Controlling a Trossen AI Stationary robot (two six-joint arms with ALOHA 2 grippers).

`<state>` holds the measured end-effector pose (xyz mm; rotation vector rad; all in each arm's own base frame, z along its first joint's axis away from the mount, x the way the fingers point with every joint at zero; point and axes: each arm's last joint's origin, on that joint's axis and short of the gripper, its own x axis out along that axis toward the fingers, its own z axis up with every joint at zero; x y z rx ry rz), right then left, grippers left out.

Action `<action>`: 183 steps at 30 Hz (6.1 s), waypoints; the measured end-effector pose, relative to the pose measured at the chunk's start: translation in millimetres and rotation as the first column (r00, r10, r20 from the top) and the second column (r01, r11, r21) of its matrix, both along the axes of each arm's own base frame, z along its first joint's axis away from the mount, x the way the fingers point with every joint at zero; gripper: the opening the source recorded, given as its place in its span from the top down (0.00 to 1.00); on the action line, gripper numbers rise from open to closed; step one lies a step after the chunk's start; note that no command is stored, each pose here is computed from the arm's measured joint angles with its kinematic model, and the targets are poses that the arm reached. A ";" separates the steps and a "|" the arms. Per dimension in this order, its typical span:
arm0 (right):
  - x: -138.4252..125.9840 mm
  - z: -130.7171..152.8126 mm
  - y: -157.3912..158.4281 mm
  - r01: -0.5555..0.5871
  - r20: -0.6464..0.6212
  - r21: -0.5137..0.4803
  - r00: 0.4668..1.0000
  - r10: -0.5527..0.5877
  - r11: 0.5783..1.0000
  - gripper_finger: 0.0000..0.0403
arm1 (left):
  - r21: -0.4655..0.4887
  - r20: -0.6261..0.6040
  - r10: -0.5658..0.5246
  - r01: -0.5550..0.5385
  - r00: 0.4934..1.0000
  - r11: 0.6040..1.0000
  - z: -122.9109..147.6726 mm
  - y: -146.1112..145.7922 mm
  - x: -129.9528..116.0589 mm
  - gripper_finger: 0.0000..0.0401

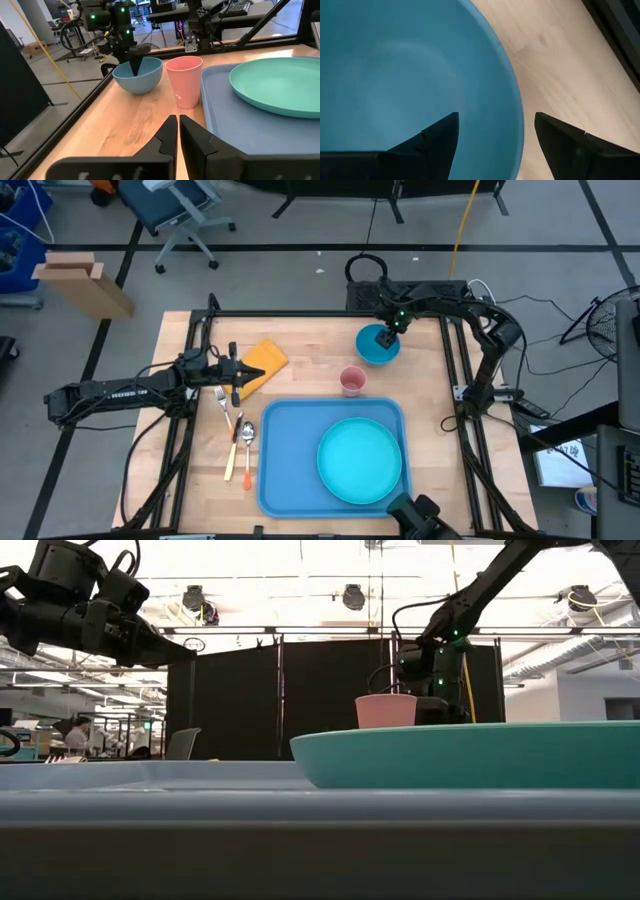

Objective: Set up tray
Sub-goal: Put the blue bowl on top of the light blue plate on the blue tray

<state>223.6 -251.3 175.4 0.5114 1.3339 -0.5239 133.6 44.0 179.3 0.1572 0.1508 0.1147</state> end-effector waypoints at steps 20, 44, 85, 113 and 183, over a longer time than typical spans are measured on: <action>-4.5 -2.9 5.7 -0.010 0.030 0.002 1.000 0.010 1.000 0.96 | 0.003 0.000 0.002 -0.002 1.000 1.000 0.0 0.1 0.0 0.94; -41.1 118.2 62.8 -0.072 0.183 -0.099 0.979 0.089 0.993 0.99 | -0.004 0.003 -0.022 0.022 1.000 1.000 0.2 -0.6 0.1 0.94; -54.6 115.9 244.9 -0.572 0.584 -0.330 0.501 0.638 0.751 0.99 | -0.051 0.020 -0.053 0.054 0.998 0.997 1.2 -1.8 0.4 0.94; 33.7 101.2 307.8 -0.610 0.491 -0.119 0.649 0.581 0.783 0.99 | -0.080 0.025 -0.068 0.069 0.997 0.994 1.3 -2.3 0.4 0.94; 130.2 1.6 314.7 -0.617 0.090 0.222 0.784 0.614 0.755 0.83 | -0.090 0.013 -0.065 0.066 0.998 0.994 0.0 -2.4 0.2 0.94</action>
